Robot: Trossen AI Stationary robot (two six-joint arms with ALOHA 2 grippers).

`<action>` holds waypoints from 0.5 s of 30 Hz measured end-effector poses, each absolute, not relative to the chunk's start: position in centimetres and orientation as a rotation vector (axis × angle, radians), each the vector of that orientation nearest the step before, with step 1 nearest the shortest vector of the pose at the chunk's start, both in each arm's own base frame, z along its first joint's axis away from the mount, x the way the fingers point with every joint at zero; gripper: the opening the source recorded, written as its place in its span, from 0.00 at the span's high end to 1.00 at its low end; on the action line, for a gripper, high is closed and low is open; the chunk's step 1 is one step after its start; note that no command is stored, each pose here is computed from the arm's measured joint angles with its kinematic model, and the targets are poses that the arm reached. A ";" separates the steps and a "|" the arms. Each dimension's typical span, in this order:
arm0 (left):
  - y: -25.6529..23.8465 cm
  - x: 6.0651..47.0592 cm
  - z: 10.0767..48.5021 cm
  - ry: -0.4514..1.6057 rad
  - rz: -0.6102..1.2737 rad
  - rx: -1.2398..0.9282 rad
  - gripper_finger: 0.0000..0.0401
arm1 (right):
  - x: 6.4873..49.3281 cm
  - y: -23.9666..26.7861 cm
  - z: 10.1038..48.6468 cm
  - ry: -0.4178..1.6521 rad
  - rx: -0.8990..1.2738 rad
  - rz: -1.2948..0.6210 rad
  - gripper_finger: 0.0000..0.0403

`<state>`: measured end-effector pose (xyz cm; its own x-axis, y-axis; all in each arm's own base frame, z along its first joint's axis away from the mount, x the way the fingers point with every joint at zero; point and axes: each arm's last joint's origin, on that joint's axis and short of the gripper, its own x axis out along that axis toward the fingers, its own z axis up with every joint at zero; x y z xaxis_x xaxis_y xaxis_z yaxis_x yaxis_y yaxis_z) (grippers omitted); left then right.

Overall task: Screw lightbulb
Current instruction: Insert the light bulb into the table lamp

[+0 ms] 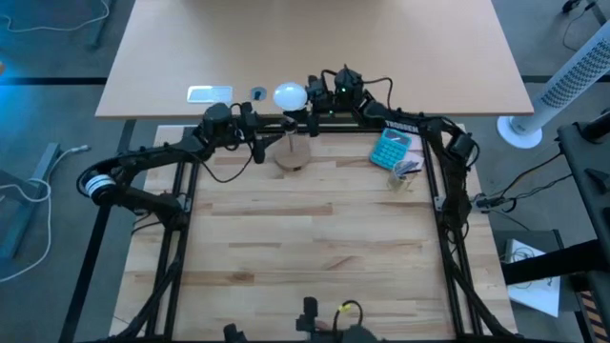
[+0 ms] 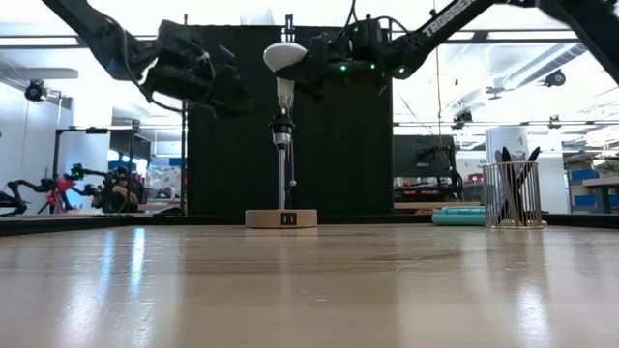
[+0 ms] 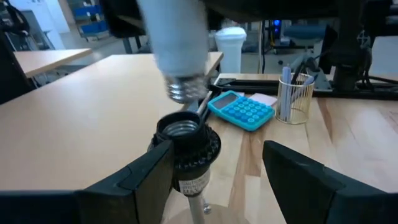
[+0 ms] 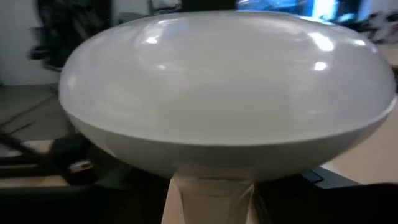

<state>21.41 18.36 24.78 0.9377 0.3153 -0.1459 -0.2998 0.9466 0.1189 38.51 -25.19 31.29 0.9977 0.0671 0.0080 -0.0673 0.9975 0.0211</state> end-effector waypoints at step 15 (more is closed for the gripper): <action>21.4 23.9 19.1 0.100 0.345 -0.004 0.41 | 40.5 -28.9 31.1 -0.033 0.040 0.367 0.50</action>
<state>23.92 21.43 19.10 0.9363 0.3371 -0.0985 -0.3375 0.9412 0.0135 40.53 -28.86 31.13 0.9329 0.3580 0.0395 -0.3594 0.9326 0.0335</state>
